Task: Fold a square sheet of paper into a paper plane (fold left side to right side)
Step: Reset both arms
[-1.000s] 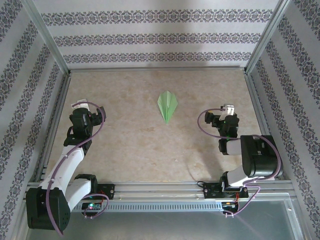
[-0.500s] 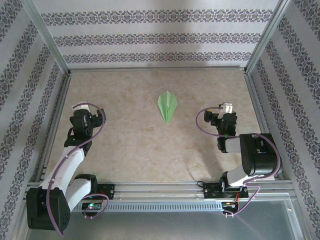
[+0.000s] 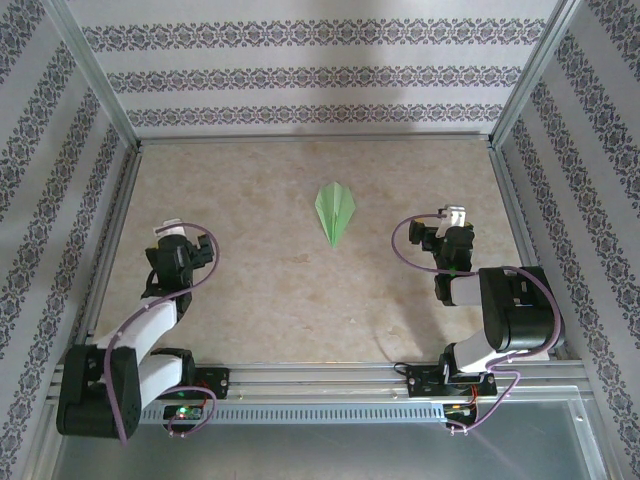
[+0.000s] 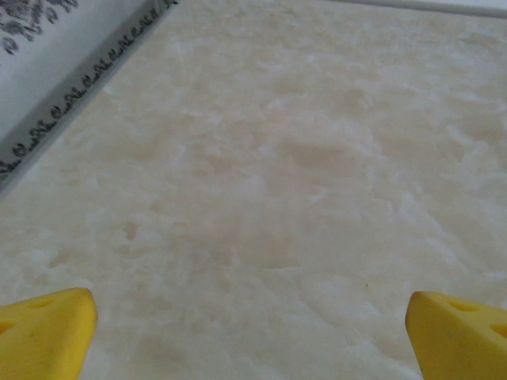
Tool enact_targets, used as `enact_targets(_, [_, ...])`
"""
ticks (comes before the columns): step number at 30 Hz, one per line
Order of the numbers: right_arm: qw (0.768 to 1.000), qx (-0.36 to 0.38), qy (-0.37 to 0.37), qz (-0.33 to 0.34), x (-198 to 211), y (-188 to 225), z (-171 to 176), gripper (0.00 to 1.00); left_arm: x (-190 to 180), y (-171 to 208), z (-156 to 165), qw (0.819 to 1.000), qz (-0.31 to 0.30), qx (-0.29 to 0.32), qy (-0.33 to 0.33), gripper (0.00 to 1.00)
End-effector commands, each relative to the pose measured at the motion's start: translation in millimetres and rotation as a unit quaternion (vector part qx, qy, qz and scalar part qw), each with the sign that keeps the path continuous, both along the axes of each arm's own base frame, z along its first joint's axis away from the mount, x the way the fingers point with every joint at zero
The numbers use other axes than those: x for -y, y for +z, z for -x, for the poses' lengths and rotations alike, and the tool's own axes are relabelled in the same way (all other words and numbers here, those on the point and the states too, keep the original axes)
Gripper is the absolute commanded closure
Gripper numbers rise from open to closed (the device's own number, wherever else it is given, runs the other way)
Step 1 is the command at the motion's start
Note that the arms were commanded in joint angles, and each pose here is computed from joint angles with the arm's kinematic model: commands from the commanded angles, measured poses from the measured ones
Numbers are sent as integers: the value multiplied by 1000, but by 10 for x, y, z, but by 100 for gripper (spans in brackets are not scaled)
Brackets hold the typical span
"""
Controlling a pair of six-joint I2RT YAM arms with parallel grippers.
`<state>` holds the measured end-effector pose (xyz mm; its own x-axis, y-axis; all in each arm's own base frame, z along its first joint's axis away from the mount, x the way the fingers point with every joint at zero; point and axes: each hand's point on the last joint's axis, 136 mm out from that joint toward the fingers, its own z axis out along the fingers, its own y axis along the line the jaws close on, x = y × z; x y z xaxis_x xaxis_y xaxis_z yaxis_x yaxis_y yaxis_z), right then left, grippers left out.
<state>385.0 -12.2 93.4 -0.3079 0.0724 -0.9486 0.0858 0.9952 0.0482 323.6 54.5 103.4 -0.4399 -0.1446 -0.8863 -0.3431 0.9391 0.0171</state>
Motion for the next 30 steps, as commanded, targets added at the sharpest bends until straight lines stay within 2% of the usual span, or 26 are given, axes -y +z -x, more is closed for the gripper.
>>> enact_targets(1, [1000,7,1,8,-20,56,-45,2,17,190,-199,997,-9,69,-21,0])
enact_targets(8, [1000,4,2,10,-25,43,-41,2,124,213,-408,991,-20,115,-70,0])
enact_targets(12, [1000,4,3,10,-30,39,-41,2,170,146,-500,989,3,118,-86,0])
enact_targets(19, [1000,3,2,12,-30,37,-39,2,226,-8,-485,982,3,160,-104,0])
enact_targets(21, [1000,3,3,13,-36,35,-39,2,182,-33,-469,984,6,151,-89,0])
enact_targets(25, [1000,2,2,13,-31,32,-38,2,210,-60,-556,986,9,132,-100,0])
enact_targets(30, [1000,16,3,14,-41,140,-117,2,334,-138,-743,987,14,83,-141,0])
